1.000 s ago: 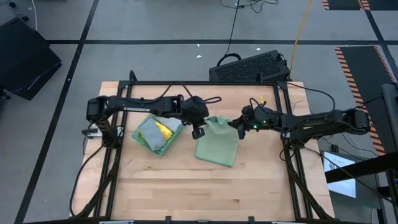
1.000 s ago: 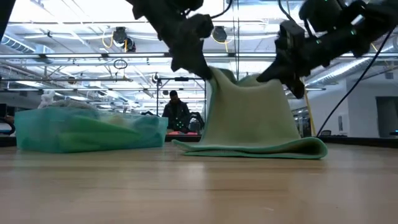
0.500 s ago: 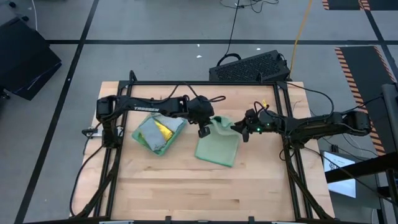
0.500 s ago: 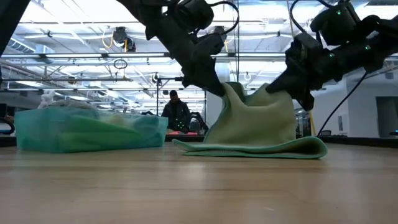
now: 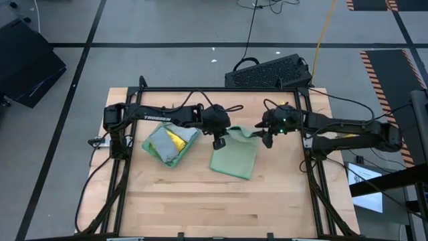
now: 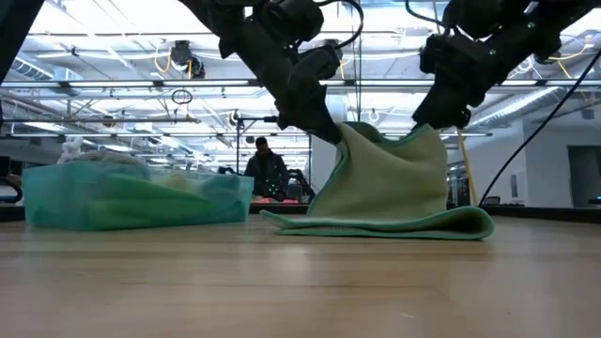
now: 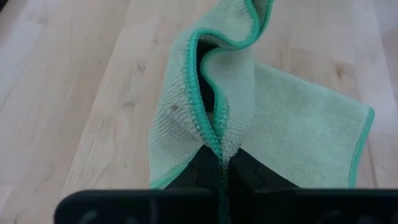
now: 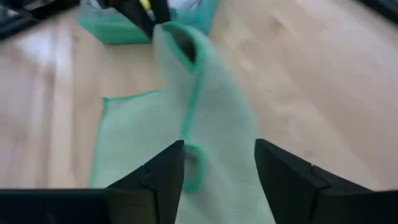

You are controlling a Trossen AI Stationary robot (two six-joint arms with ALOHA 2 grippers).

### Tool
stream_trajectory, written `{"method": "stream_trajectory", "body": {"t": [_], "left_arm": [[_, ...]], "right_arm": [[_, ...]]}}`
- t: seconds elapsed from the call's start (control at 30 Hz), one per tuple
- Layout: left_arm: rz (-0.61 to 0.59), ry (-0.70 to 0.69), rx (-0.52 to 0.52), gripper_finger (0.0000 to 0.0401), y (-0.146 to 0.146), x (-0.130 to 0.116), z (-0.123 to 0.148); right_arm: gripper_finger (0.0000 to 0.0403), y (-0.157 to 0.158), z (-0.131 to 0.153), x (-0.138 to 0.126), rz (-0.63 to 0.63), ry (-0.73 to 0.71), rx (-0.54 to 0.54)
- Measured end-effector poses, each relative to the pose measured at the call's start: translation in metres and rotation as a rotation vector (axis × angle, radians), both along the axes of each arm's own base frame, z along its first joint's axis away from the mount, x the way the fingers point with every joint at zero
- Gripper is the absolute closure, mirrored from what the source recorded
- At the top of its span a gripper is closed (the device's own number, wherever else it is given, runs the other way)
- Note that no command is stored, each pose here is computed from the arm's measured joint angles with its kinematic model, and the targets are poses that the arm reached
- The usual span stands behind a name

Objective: Fold microfiber towels
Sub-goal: Fold the light green microfiber cloth

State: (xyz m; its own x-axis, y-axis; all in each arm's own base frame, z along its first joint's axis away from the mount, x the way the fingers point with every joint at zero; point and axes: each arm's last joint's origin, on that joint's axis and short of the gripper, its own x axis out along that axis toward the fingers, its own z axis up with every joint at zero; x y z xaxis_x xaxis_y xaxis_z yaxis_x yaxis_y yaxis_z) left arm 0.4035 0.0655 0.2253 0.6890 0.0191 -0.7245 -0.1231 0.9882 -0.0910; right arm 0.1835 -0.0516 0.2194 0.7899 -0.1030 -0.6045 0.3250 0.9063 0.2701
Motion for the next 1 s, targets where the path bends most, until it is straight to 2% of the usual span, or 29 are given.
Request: {"method": "stream_trajectory", "body": {"t": [0.17, 0.3, 0.37, 0.6, 0.73, 0.93, 1.0], "left_arm": [[0.000, 0.002, -0.001, 0.0387, 0.000, 0.000, 0.000], [0.000, 0.001, 0.000, 0.0395, 0.000, 0.000, 0.000], [0.000, 0.001, 0.000, 0.0394, 0.000, 0.000, 0.000], [-0.001, 0.000, -0.001, 0.0394, 0.000, 0.000, 0.000], [0.008, -0.001, -0.015, 0.0389, 0.000, 0.000, 0.001], [0.020, -0.003, -0.033, 0.0395, 0.000, 0.000, 0.001], [0.026, -0.004, -0.065, 0.0393, -0.001, 0.000, 0.001]], "right_arm": [[0.0212, -0.006, 0.011, -0.003, 0.088, 0.021, -0.071], [0.0198, -0.006, 0.010, -0.002, 0.216, 0.012, -0.049], [0.0196, -0.006, 0.006, -0.002, 0.235, 0.047, -0.058], [0.0215, -0.010, -0.006, 0.008, 0.313, 0.104, -0.159], [0.0258, -0.011, -0.008, 0.009, 0.310, 0.115, -0.146], [0.0384, -0.011, -0.003, 0.007, 0.235, 0.091, -0.118], [0.0392, -0.009, 0.002, 0.003, 0.191, 0.061, -0.076]]}}
